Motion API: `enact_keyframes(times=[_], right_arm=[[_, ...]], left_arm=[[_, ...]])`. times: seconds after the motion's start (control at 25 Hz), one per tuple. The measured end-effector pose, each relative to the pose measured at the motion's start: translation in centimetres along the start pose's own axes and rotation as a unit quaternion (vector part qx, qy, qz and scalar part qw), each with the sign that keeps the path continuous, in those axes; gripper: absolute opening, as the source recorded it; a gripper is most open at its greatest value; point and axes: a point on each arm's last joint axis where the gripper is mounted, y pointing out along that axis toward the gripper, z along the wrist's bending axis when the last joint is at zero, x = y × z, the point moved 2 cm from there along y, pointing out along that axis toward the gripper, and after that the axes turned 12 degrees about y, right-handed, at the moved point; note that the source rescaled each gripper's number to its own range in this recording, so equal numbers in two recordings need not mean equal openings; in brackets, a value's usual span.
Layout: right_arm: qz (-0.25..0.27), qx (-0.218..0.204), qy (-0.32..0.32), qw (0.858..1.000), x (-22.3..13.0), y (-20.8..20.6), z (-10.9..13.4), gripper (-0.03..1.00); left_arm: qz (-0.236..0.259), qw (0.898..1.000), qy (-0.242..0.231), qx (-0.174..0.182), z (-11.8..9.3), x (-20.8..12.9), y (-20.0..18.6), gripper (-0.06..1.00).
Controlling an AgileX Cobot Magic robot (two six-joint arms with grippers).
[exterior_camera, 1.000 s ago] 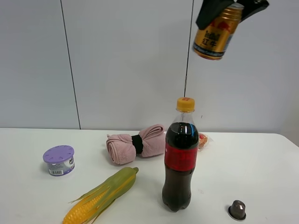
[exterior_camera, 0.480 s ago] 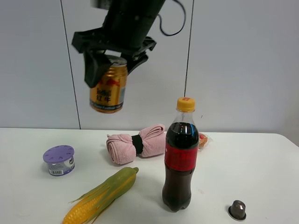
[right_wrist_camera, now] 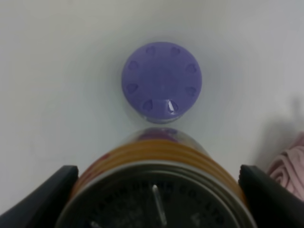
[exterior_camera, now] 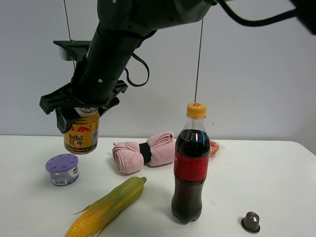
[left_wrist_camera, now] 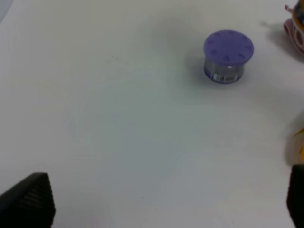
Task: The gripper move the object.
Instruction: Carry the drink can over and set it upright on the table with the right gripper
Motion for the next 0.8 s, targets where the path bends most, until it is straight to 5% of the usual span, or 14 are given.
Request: enact_keyframes(times=[0.24,0.8], right_arm=[[0.014,0.002,-0.005,1.000,-0.7,1.2,0.2,0.01],[0.067,0.037,-0.072,0.994,-4.6,7.2,5.5,0.01]], left_arm=[[0.000,1.000,0.000,0.000,0.0,0.0,0.0,1.00],[0.000,1.000,0.000,0.000,0.0,0.0,0.0,1.00]])
